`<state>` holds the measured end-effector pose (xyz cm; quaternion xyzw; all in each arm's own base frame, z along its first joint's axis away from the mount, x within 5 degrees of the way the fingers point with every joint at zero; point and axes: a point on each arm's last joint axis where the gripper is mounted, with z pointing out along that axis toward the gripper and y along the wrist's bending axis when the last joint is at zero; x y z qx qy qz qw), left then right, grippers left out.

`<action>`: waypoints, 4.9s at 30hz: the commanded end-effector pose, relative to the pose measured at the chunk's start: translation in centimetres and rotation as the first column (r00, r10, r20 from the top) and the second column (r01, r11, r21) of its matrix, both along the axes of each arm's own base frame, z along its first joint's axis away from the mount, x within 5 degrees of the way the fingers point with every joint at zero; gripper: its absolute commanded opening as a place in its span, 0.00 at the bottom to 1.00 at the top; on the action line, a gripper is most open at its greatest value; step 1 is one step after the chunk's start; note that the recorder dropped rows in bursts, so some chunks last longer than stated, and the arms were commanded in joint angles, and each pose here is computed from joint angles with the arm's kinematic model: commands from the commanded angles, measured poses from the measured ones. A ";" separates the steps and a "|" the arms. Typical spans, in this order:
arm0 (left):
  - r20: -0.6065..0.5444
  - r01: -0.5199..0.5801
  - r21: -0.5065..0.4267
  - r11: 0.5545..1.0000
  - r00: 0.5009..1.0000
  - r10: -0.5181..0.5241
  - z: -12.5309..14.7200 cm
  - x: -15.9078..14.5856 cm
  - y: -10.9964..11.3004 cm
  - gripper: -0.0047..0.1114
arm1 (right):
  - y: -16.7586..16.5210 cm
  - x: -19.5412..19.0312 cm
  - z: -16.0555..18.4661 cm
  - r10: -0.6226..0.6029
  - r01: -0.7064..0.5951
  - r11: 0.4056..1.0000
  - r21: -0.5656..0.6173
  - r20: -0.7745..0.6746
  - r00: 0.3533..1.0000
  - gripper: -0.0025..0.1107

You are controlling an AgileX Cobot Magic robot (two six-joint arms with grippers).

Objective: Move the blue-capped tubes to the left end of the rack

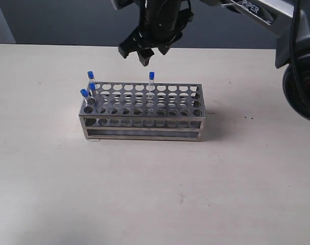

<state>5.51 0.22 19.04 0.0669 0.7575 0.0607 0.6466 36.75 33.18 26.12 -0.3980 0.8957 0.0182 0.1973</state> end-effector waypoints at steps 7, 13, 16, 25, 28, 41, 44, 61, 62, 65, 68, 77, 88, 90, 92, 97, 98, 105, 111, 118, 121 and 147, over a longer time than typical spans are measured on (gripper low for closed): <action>0.010 0.008 0.000 1.000 1.000 -0.008 0.2 0.0 -0.1 0.04 | -0.1 0.4 -2.4 -0.034 0.037 0.999 0.036 -0.086 0.996 0.50; 0.010 0.008 0.000 1.000 1.000 -0.008 0.2 0.0 -0.1 0.04 | 0.2 0.8 -4.8 -0.037 0.038 0.999 0.003 -0.121 0.992 0.50; 0.010 0.008 0.000 1.000 1.000 -0.008 0.2 0.0 -0.1 0.04 | 0.2 0.8 -5.2 -0.039 0.038 0.999 -0.007 -0.131 0.991 0.40; 0.010 0.008 0.000 1.000 1.000 -0.008 0.2 0.0 -0.1 0.04 | 0.1 0.8 -4.2 -0.015 0.016 1.000 0.007 -0.099 0.995 0.03; 0.010 0.008 0.000 1.000 1.000 -0.008 0.2 0.0 -0.1 0.04 | 0.0 0.6 -2.9 -0.012 0.015 1.000 0.027 -0.084 0.996 0.03; 0.010 0.008 0.000 1.000 1.000 -0.008 0.2 0.0 -0.1 0.04 | -0.6 -1.8 3.8 0.033 -0.033 0.994 0.103 0.009 0.999 0.03; 0.010 0.008 0.000 1.000 1.000 -0.008 0.2 0.0 -0.1 0.04 | -0.1 -2.8 4.9 0.060 -0.063 0.991 0.115 0.028 0.998 0.03; 0.010 0.008 0.000 1.000 1.000 -0.008 0.2 0.0 -0.1 0.04 | 6.3 -9.7 4.2 0.389 -0.373 0.902 0.215 -0.036 0.920 0.02; 0.010 0.008 0.000 1.000 1.000 -0.008 0.2 0.0 -0.1 0.04 | 6.8 -9.8 3.4 0.397 -0.380 0.902 0.206 -0.049 0.916 0.02; 0.010 0.008 0.000 1.000 1.000 -0.008 0.2 0.0 -0.1 0.04 | 7.3 -9.7 1.9 0.403 -0.385 0.904 0.187 -0.069 0.913 0.02; 0.010 0.008 0.000 1.000 1.000 -0.008 0.2 0.0 -0.1 0.04 | 7.5 -9.4 1.0 0.400 -0.384 0.908 0.168 -0.073 0.914 0.02; 0.010 0.008 0.000 1.000 1.000 -0.008 0.2 0.0 -0.1 0.04 | 7.7 -9.2 1.0 0.397 -0.382 0.906 0.181 -0.049 0.917 0.02; 0.010 0.008 0.000 1.000 1.000 -0.008 0.2 0.0 -0.1 0.04 | 7.9 -8.7 1.6 0.390 -0.386 0.903 0.187 0.019 0.921 0.02; 0.010 0.008 0.000 1.000 1.000 -0.008 0.2 0.0 -0.1 0.04 | 7.9 -8.4 1.7 0.371 -0.372 0.910 0.182 0.043 0.928 0.02; 0.010 0.008 0.000 1.000 1.000 -0.008 0.2 0.0 -0.1 0.04 | 8.0 -8.2 0.7 0.372 -0.371 0.914 0.164 0.024 0.928 0.02; 0.010 0.008 0.000 1.000 1.000 -0.008 0.2 0.0 -0.1 0.04 | 8.3 -8.0 -0.9 0.373 -0.367 0.918 0.149 -0.014 0.928 0.02; 0.010 0.008 0.000 1.000 1.000 -0.008 0.2 0.0 -0.1 0.04 | 8.4 -8.0 -1.1 0.373 -0.367 0.918 0.149 -0.013 0.928 0.02; 0.010 0.008 0.000 1.000 1.000 -0.008 0.2 0.0 -0.1 0.04 | 9.0 -7.6 -4.2 0.359 -0.349 0.930 0.119 -0.074 0.930 0.02; 0.010 0.008 0.000 1.000 1.000 -0.008 0.2 0.0 -0.1 0.04 | 9.0 -7.8 -4.3 0.356 -0.344 0.931 0.126 -0.095 0.930 0.15; 0.010 0.008 0.000 1.000 1.000 -0.008 0.2 0.0 -0.1 0.04 | 8.4 -8.2 -3.5 0.337 -0.323 0.940 0.111 -0.138 0.931 0.46; 0.010 0.008 0.000 1.000 1.000 -0.008 0.2 0.0 -0.1 0.04 | 7.9 -8.5 -2.2 0.339 -0.328 0.939 0.101 -0.133 0.931 0.46; 0.010 0.008 0.000 1.000 1.000 -0.008 0.2 0.0 -0.1 0.04 | -5.1 -17.7 23.9 0.268 -0.392 0.828 0.401 0.331 0.905 0.02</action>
